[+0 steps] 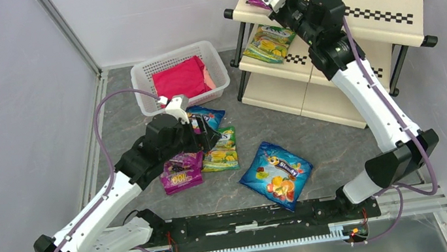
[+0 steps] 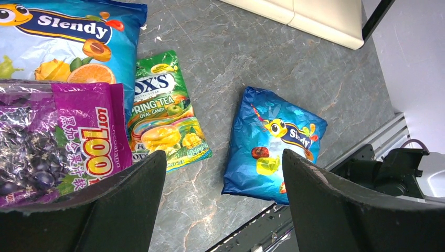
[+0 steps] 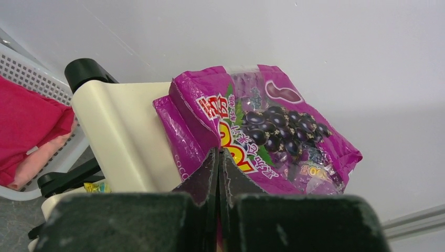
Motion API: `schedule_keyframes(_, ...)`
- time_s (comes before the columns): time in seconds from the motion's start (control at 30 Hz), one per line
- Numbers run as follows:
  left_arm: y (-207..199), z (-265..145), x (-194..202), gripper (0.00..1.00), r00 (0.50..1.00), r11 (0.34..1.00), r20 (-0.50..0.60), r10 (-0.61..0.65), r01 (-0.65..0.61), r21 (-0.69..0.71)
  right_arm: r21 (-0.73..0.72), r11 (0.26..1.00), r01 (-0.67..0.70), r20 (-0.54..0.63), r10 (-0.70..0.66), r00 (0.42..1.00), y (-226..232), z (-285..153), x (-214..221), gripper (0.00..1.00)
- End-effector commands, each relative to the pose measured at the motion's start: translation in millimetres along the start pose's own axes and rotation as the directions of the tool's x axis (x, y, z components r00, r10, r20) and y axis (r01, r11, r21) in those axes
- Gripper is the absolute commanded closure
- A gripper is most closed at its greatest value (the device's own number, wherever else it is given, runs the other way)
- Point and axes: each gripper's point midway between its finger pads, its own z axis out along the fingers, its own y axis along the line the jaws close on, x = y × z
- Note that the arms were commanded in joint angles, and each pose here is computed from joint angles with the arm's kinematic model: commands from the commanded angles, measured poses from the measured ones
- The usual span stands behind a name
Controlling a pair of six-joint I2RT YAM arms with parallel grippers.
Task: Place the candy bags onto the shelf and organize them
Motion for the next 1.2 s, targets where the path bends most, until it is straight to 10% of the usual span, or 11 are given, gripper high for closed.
schedule_keyframes(0.0, -7.5, -7.6, -15.6, 0.13, 0.998, 0.999, 0.055, 0.020, -0.022, 0.030, 0.010, 0.999, 0.038, 0.075, -0.039, 0.996, -5.8, -14.2, -19.4, 1.00)
schedule_keyframes(0.2, -9.4, -7.4, -15.6, 0.13, 0.998, 0.999, 0.052, 0.020, -0.022, 0.038, 0.033, 0.999, 0.028, 0.075, -0.031, 0.997, -14.7, -18.0, -27.7, 0.95)
schedule_keyframes(0.3, -10.6, -9.1, -16.1, 0.13, 0.998, 0.999, 0.055, 0.015, -0.017, 0.044, 0.049, 0.999, -0.017, 0.082, 0.013, 0.997, -22.8, -29.5, -40.3, 0.56)
schedule_keyframes(0.5, -12.5, -9.8, -13.4, 0.12, 0.999, 0.998, 0.050, 0.002, -0.005, 0.059, 0.015, 0.990, -0.140, 0.157, 0.136, 0.978, -21.6, -78.5, -75.4, 0.29)
schedule_keyframes(0.77, -18.7, -9.3, -5.9, 0.12, 0.999, 0.995, 0.012, -0.035, 0.034, 0.091, -0.333, 0.872, -0.358, 0.207, 0.438, 0.875, 64.4, -130.6, -88.1, 0.17)
schedule_keyframes(0.93, -28.0, -4.6, 16.5, 0.11, 0.993, 0.981, -0.067, -0.095, 0.105, 0.164, -0.556, 0.701, -0.446, 0.038, 0.557, 0.830, 162.5, -157.6, -42.9, 0.15)
schedule_keyframes(1.17, -51.7, 13.1, 81.8, 0.12, 0.936, 0.914, -0.302, -0.183, 0.275, 0.300, -0.491, 0.608, -0.624, -0.289, 0.562, 0.775, 250.8, -192.9, 75.1, 0.15)
